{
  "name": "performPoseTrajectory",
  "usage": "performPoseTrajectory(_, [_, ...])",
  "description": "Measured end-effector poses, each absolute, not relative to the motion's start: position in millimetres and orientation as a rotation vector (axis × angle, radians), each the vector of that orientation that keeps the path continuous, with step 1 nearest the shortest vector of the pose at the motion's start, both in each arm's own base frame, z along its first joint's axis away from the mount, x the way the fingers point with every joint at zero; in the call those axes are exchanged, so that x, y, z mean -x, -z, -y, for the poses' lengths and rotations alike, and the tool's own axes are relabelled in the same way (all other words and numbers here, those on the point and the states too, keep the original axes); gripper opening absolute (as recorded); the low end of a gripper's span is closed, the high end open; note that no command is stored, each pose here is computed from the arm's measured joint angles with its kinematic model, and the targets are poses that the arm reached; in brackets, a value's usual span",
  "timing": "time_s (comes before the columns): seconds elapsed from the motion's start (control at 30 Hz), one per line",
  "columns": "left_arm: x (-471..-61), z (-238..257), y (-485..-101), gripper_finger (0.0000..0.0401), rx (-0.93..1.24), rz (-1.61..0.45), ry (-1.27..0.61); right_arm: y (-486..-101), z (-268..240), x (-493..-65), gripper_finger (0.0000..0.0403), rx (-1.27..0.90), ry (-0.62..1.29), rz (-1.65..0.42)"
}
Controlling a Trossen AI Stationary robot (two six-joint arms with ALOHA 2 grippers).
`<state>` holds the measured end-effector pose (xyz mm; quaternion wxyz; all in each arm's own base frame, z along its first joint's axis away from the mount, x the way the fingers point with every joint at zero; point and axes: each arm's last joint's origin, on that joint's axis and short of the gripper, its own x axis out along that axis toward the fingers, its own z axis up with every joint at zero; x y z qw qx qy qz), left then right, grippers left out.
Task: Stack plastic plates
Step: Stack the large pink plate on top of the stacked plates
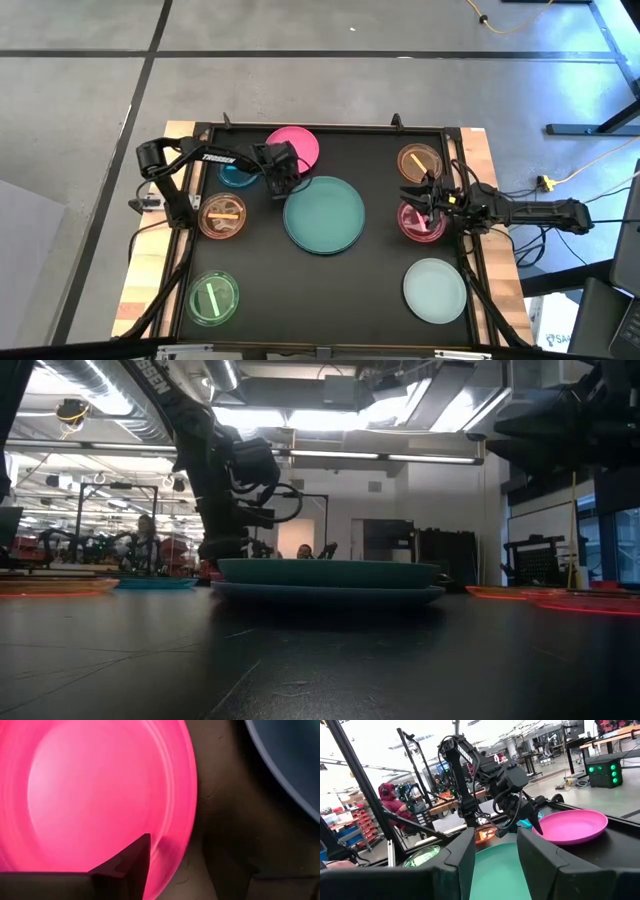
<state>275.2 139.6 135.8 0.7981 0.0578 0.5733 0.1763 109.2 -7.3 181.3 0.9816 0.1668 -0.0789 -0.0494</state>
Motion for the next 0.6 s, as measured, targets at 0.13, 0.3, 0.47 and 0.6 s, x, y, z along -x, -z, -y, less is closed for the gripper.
performPoseTrajectory(0.13, [-275.8, -139.7, -136.0, 0.0136, -0.123, -1.223, -0.376, -183.2, 7.2, -108.9, 0.0138, -0.336, 0.096, 0.178])
performPoseTrajectory(0.3, [-275.9, -140.2, -136.1, 0.0094, -0.130, -1.221, -0.380, -183.2, 7.3, -108.9, 0.0138, -0.333, 0.097, 0.178])
performPoseTrajectory(0.47, [-275.9, -139.9, -136.1, 0.0057, -0.146, -1.229, -0.400, -184.1, 7.3, -108.7, 0.0138, -0.312, 0.097, 0.187])
performPoseTrajectory(0.6, [-277.9, -137.5, -136.9, 0.0035, -0.153, -1.224, -0.432, -183.8, 7.2, -108.8, 0.0138, -0.311, 0.096, 0.184])
